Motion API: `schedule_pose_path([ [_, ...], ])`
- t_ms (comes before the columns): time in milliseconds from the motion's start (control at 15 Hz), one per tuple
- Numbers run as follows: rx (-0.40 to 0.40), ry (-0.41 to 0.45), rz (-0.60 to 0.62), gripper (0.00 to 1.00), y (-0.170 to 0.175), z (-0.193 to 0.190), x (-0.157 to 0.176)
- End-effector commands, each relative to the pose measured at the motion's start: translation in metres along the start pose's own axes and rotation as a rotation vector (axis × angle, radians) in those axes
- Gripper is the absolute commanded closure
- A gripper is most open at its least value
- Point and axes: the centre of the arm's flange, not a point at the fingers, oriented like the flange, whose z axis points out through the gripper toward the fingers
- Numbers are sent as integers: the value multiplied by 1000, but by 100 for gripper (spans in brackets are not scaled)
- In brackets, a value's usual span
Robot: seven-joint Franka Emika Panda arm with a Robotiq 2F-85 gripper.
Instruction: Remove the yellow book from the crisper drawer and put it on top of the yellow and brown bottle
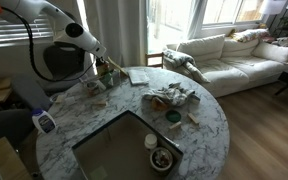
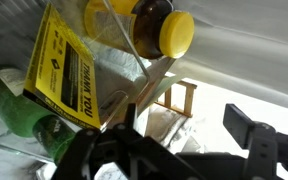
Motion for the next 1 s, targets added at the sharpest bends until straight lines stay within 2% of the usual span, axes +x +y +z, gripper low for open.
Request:
schedule_pose_path([
  [0,-14,39,56,0,0,13,8],
  [667,-38,50,251,0,0,37,22],
  [933,-102,53,260,0,3,45,18],
])
